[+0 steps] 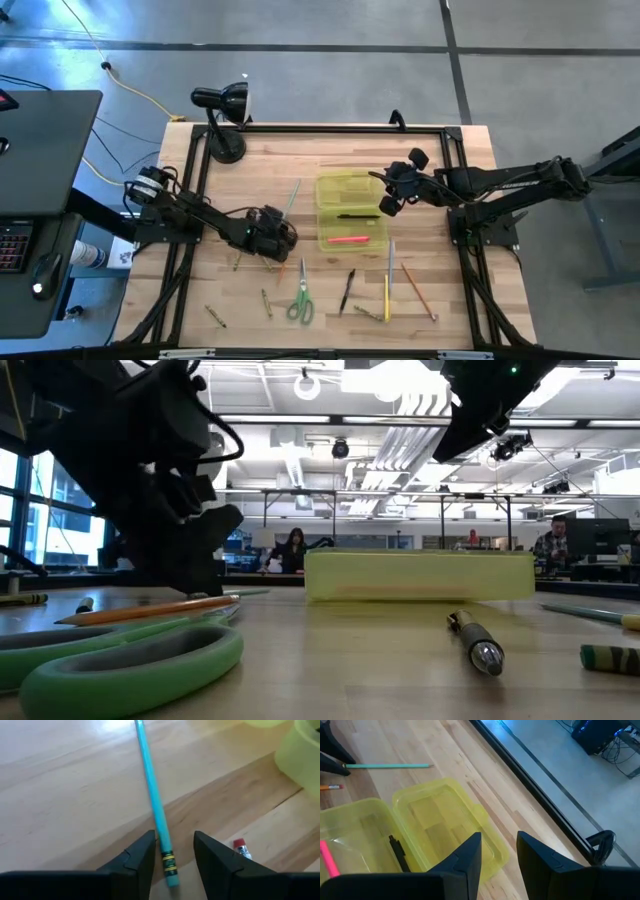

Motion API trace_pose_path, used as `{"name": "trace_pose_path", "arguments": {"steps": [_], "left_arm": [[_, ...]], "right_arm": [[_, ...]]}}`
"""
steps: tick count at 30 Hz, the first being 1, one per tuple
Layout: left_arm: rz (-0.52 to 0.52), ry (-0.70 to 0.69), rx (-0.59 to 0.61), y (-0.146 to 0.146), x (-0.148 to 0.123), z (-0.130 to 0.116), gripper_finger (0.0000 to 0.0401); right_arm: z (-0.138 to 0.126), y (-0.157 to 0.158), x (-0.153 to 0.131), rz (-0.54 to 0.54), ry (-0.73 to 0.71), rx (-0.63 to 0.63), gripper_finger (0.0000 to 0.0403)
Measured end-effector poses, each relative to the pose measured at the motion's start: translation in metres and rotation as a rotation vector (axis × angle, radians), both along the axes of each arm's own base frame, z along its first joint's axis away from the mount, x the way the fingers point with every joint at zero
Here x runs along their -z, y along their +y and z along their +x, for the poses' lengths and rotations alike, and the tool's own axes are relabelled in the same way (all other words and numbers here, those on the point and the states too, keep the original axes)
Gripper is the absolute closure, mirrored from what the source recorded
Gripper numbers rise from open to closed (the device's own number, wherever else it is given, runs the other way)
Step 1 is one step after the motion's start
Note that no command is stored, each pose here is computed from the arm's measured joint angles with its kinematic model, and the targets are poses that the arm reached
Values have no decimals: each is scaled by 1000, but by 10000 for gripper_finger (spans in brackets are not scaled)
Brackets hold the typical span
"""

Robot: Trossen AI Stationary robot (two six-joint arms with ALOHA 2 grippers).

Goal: Pick & place school supplies into a supply box
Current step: Put the blue pencil into the yellow supply box

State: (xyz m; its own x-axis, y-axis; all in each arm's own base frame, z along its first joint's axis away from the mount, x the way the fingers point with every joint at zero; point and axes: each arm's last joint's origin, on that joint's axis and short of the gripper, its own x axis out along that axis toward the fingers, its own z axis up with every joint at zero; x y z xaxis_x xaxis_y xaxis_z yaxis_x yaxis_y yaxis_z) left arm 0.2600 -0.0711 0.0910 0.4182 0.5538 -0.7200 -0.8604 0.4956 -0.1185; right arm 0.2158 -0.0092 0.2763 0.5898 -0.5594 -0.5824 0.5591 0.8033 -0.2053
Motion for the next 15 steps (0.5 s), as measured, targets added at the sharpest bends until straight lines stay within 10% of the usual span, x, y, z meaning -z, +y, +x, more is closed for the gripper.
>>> {"name": "trace_pose_path", "arguments": {"steps": [15], "left_arm": [[244, -107, -19, -30, 36, -12, 231]], "right_arm": [[0, 0, 0, 0, -6, 0, 300]]}}
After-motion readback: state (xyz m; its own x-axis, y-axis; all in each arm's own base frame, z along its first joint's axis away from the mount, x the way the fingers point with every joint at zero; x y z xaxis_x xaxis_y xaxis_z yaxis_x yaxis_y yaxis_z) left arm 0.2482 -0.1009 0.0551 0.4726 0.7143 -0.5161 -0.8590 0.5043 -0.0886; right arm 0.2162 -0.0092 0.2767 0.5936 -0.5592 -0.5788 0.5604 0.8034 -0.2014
